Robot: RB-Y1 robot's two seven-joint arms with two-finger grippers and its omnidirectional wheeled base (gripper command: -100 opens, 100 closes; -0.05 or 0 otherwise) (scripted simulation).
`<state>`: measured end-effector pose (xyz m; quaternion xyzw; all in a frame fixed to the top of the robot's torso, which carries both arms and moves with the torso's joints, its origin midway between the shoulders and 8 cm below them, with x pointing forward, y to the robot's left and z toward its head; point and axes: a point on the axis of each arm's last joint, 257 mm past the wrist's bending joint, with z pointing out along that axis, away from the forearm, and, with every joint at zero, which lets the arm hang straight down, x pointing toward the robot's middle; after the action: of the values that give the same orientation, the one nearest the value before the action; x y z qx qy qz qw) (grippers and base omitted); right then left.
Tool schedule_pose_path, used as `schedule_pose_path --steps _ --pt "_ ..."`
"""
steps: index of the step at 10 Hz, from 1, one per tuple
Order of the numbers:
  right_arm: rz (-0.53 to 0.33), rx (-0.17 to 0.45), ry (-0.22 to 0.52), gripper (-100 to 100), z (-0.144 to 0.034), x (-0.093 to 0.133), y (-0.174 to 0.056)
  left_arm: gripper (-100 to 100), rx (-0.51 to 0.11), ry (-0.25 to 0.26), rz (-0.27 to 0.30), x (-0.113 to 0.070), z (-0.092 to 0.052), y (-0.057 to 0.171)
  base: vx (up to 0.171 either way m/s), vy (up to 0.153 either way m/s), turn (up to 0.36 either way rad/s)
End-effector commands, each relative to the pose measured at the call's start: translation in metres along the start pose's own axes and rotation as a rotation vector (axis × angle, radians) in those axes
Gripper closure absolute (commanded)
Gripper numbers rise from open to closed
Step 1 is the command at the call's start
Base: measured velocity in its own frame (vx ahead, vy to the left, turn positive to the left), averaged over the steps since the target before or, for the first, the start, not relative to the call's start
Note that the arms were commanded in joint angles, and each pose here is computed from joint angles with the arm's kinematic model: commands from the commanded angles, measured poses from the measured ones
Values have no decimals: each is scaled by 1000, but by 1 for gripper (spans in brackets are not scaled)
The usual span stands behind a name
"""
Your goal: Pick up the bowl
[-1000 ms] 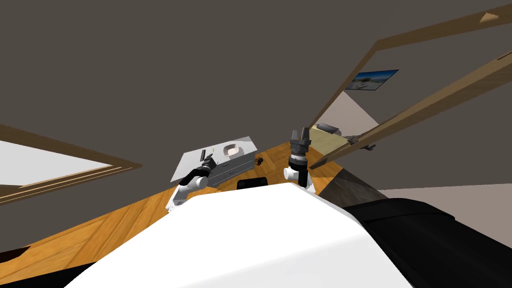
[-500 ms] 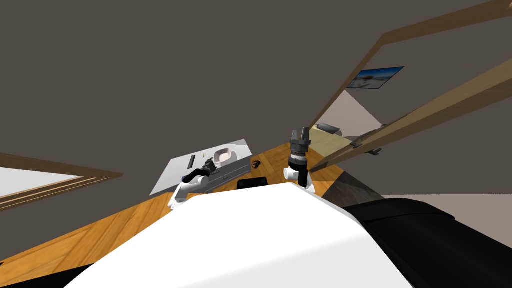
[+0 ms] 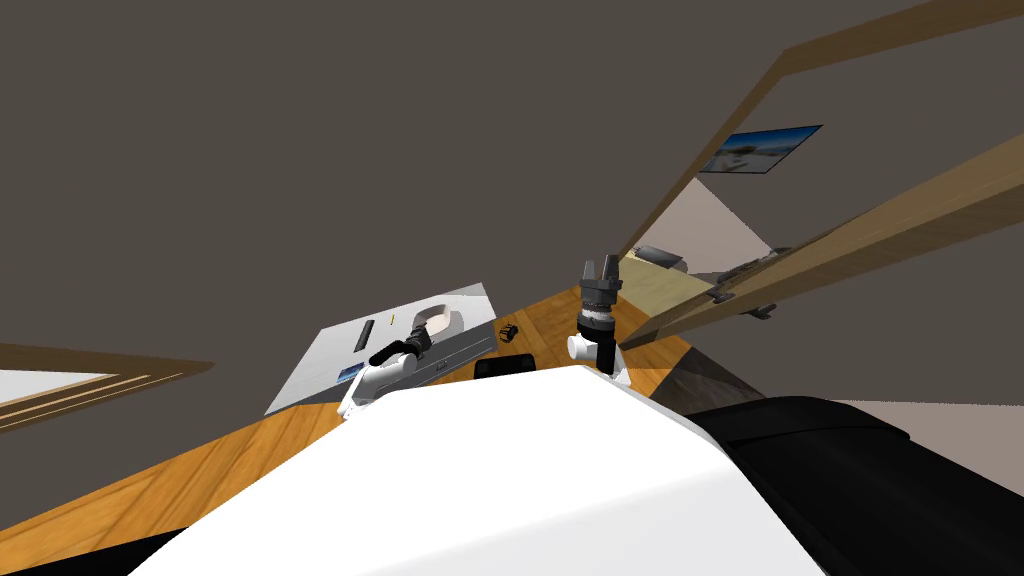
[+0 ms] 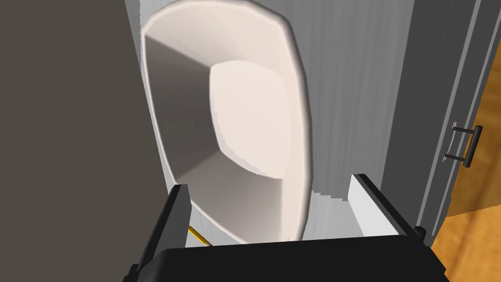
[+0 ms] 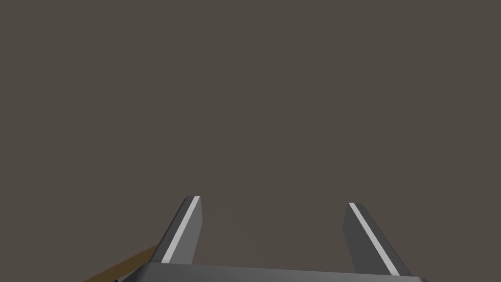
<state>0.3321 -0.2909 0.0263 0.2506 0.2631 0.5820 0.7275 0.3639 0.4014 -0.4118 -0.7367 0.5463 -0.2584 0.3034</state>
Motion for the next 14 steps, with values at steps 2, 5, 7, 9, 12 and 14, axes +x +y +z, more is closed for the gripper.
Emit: schedule_pose_path --steps 2,5,7,9,12,14 --pt "0 0 0 0 0 0 0 -100 3 0 -2 1 6 2 16 -2 -6" --pt "0 0 0 0 0 0 0 -100 6 -1 -5 3 14 6 27 24 -12" --pt "0 0 0 0 0 0 0 100 5 -1 -5 3 12 6 5 5 -2" --pt "0 0 0 0 0 0 0 100 0 -2 -5 3 12 8 0 0 0" --pt "0 0 0 0 0 0 0 0 2 -1 -5 3 12 7 0 0 0" --pt "0 0 0 0 0 0 0 100 2 0 -2 1 4 2 -31 -27 21"
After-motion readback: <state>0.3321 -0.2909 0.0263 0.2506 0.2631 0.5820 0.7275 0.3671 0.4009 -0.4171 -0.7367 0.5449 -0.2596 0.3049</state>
